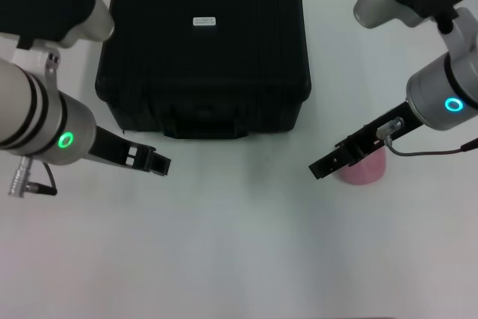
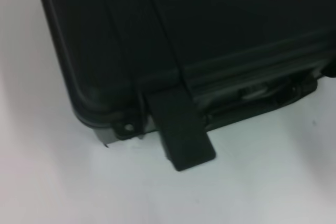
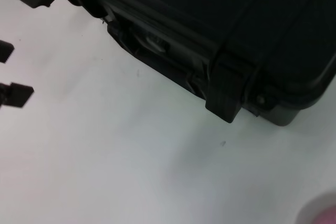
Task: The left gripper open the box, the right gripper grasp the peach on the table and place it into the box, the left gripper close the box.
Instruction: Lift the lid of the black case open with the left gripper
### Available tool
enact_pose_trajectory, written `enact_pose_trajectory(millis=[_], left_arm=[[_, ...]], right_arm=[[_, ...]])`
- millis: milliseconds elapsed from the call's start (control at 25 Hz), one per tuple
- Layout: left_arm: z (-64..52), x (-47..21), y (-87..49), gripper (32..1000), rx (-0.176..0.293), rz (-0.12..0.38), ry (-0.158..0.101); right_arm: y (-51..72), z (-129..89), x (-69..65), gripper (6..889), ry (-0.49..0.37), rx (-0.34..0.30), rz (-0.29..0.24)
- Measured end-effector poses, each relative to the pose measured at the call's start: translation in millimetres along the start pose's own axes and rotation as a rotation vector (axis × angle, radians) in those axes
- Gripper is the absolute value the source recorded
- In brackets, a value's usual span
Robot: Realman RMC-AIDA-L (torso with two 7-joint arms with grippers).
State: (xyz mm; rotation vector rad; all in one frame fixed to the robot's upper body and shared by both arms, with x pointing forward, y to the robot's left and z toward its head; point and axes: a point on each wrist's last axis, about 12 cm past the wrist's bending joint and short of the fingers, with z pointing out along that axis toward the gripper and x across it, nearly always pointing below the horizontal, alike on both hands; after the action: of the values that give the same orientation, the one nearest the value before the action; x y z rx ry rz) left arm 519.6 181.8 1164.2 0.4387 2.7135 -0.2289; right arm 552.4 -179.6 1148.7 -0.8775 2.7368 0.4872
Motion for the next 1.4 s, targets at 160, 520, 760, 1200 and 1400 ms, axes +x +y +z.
enact_pose_trajectory(millis=[160,520,760,1200,1400], left_arm=[[-7.6,-6.3,10.0,766,-0.018,-0.035,-0.012],[-20.2,-21.6,15.8,766,-0.039,-0.045,-0.052],[-24.3,-35.8,19.5,766,-0.071,-0.045,-0.077],[-21.1,-53.2,13.3,765,-0.061,-0.019,-0.092],[-16.0,-56.5,20.3,765,-0.076,-0.042,-0.075]], right_arm=[[-1.0,0,-0.1,852,-0.002,0.004,0.0],[-3.7,-2,-1.3,852,-0.012,0.009,-0.001],[-3.4,-2,-3.5,851,-0.009,0.008,-0.005],[-3.2,-2,-5.6,851,-0.006,0.009,-0.011],[-3.4,-1,-5.8,851,-0.003,0.008,-0.011]])
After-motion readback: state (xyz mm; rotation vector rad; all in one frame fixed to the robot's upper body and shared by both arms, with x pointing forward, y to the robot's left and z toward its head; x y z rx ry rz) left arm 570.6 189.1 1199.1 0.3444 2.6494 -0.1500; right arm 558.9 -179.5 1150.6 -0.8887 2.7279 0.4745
